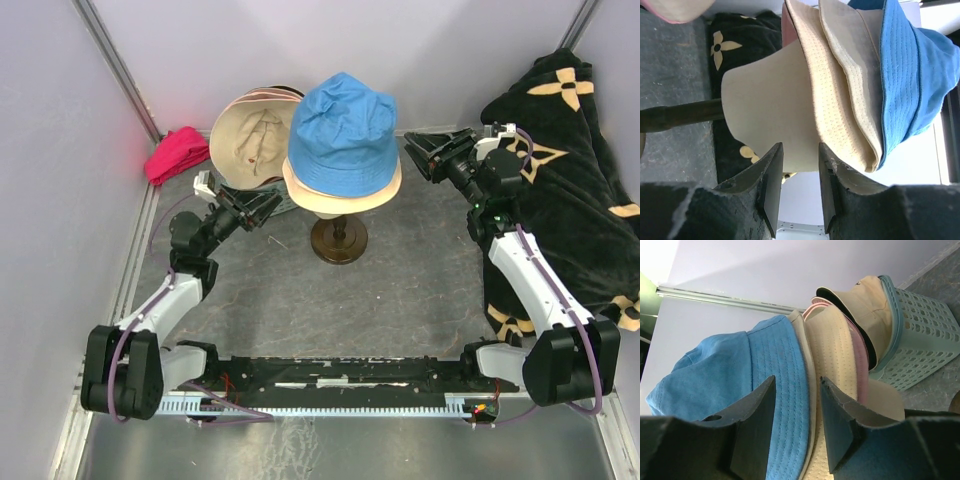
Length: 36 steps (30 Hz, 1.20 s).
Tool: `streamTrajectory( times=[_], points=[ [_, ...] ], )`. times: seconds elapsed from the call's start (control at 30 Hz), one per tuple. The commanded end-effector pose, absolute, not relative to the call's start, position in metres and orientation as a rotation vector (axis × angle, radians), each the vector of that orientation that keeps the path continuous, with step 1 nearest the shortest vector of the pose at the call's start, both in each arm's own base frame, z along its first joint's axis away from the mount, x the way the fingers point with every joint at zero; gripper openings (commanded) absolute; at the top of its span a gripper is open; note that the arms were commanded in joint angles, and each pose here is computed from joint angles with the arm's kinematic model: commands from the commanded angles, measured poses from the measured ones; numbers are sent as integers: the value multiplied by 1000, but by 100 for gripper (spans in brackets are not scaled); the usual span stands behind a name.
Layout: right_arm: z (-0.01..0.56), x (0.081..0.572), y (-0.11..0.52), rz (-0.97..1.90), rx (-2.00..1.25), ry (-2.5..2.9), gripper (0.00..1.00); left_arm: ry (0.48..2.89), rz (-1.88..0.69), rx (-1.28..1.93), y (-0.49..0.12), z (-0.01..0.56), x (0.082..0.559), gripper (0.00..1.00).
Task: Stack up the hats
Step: Stack the hat on the hat.
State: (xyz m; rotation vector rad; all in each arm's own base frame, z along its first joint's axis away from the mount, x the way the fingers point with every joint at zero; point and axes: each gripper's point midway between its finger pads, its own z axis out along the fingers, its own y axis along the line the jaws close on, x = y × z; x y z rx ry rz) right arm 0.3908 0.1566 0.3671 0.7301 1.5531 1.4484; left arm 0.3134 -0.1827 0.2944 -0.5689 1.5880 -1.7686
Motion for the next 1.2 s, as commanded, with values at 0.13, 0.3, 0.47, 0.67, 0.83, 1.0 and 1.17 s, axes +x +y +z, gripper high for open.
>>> streamTrajectory(
  times=[0.13, 0.3, 0.47, 0.67, 0.83, 1.0, 1.17],
  points=[
    [389, 392, 150, 1475, 674, 1502, 49, 1422, -1711, -587, -149, 324, 330, 41],
    [394, 398, 152, 1475, 663, 1510, 49, 1308, -1670, -585, -131, 366, 356, 42],
    [394, 403, 152, 1475, 664, 1516, 49, 1251, -1712, -509, -134, 399, 387, 46],
    [394, 402, 153, 1477, 657, 1519, 49, 1250, -1791, -372, -146, 415, 406, 48],
    [395, 402, 156, 1485, 642, 1531, 49, 1198, -1940, -221, -155, 429, 403, 50],
    [395, 404, 157, 1495, 640, 1532, 49, 1217, -1991, -123, -168, 428, 404, 52],
    [393, 405, 159, 1503, 637, 1536, 49, 1251, -2012, -58, -180, 428, 405, 53]
  ],
)
